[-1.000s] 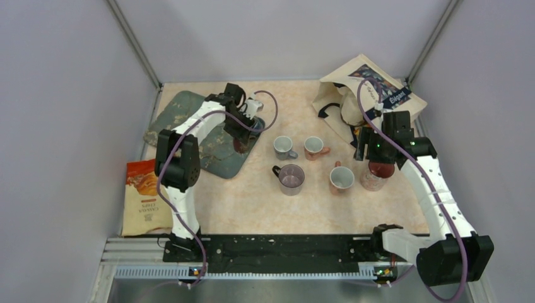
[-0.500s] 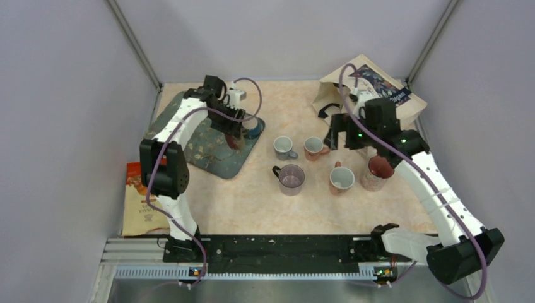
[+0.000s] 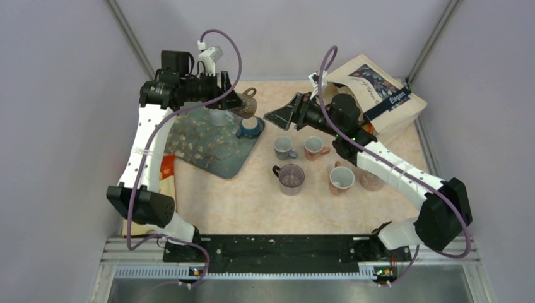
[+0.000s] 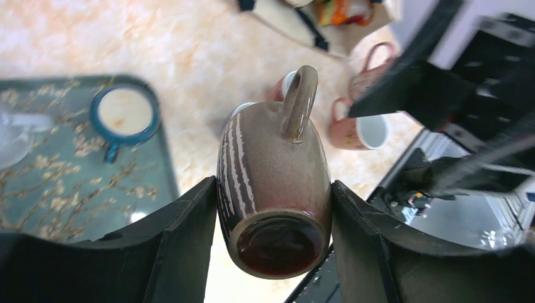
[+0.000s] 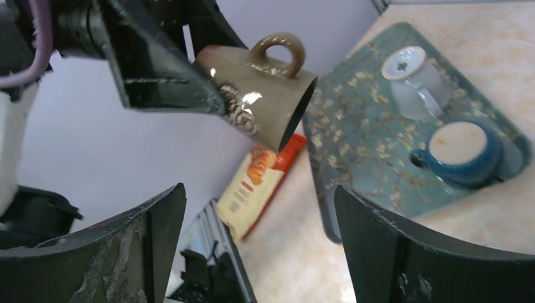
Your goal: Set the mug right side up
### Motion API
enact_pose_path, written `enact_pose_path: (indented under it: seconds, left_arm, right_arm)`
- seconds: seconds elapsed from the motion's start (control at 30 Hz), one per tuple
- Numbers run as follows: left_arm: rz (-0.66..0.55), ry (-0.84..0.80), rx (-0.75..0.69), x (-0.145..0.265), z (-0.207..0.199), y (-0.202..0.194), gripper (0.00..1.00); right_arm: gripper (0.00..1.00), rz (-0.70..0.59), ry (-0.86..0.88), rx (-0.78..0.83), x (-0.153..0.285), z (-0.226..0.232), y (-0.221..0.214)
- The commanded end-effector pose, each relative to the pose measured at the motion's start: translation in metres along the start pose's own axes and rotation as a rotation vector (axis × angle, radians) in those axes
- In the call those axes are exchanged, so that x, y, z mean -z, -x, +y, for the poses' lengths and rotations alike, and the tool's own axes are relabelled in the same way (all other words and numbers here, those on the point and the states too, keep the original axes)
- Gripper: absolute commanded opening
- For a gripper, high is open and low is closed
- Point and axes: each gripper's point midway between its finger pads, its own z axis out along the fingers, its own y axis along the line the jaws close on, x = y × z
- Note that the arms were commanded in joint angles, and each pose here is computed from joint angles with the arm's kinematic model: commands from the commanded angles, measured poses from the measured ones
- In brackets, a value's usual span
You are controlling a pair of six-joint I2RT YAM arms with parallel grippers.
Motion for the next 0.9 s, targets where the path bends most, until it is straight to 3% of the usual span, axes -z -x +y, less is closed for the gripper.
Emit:
enact_pose_path:
  seconds: [0.0, 0.2, 0.57, 0.67, 0.83, 0.87]
  left_arm:
    - [-0.120, -0.186, -0.052, 0.031, -0.063, 0.031, 0.00]
    - [-0.150, -0.244, -0.062, 0.034, -0.084, 0.043, 0.00]
    - [-0.153, -0.326, -0.073, 0.030, -0.105, 0.048, 0.00]
    - [-0.145, -0.343, -0.059, 0.024, -0.105, 0.048, 0.00]
    - [-0.129, -0.374, -0.043, 0.016, -0.104, 0.045, 0.00]
    - [-0.127, -0.382, -0.043, 0.015, -0.105, 0.045, 0.00]
  right_arm:
    - [0.83, -0.208, 0.250, -0.083, -0.006, 0.057, 0.052]
    - [0.71, -0.270, 0.357, -0.269, -0.008, 0.069, 0.066]
    - [0.54, -0.213, 0.487, -0.367, -0.014, 0.090, 0.062]
    - [0.40, -0.220, 0.557, -0.385, -0.008, 0.103, 0.069]
    - [0.00, -0.226, 0.609, -0.398, -0.006, 0.112, 0.073]
    - [0.00, -0.230, 0.610, -0.404, -0.005, 0.112, 0.074]
